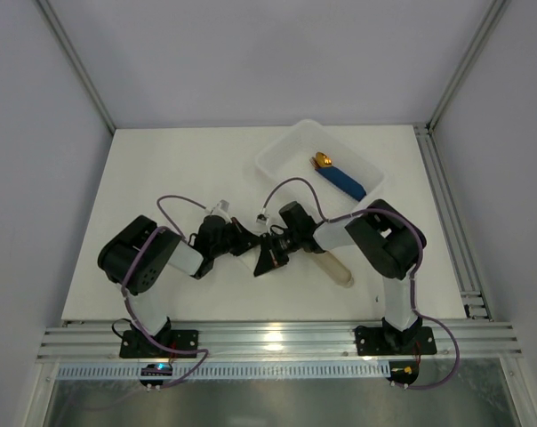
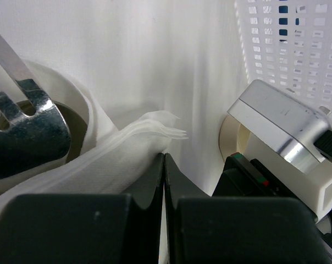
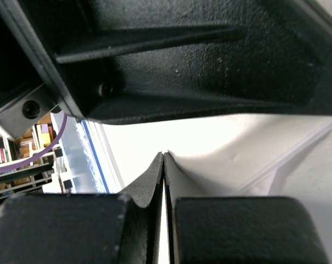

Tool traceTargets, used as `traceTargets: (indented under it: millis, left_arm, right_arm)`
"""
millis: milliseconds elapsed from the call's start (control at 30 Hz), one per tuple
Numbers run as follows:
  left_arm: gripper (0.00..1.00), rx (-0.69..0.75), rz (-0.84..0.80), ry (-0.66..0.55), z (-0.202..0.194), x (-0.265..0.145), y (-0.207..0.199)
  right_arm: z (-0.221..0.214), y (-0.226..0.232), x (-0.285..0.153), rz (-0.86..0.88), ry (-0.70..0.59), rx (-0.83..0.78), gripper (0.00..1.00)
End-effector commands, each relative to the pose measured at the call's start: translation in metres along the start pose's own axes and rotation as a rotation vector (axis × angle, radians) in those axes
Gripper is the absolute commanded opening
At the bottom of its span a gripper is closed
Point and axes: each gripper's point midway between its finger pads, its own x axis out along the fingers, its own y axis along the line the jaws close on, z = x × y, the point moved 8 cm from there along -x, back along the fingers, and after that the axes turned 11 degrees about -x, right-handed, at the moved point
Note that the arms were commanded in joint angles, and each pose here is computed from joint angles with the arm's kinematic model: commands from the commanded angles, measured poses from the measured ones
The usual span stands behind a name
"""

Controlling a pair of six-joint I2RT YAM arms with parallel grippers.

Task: Place the utensils on the paper napkin and roll it up
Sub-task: Roll the napkin at the center of the board.

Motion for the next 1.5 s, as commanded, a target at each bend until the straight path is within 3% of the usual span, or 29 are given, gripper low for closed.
traceTargets:
  millis: [0, 467, 900, 1133, 1300, 1467]
  left_arm:
    - [0.00, 0.016, 0.445, 0.048, -0.021, -0.023, 0.086]
    - [0.00, 0.018, 0.458, 0.057, -0.021, -0.022, 0.088]
    - [0.00, 0.029, 0.468, 0.067, -0.021, -0.024, 0.088]
    - [0.00, 0.037, 0.452, 0.080, -0.021, -0.025, 0.083]
    - [0.00, 0.042, 0.445, 0.088, -0.021, -0.025, 0.082]
    - [0.00, 0.042, 0.439, 0.100, -0.022, -0.024, 0.081]
  right_arm:
    - [-0.028, -0.018, 0.009, -0.063, 0.061, 0.064, 0.04]
    - [-0.059, -0.025, 0.008, -0.042, 0.067, 0.140, 0.04]
    - [-0.052, -0.001, -0.002, -0.086, 0.052, 0.072, 0.04]
    - [-0.011, 0.036, -0.038, -0.208, -0.042, -0.068, 0.15]
    - [0.012, 0.037, -0.062, -0.299, -0.086, -0.095, 0.47]
    - [0.026, 0.028, -0.069, -0.388, -0.077, -0.120, 0.56]
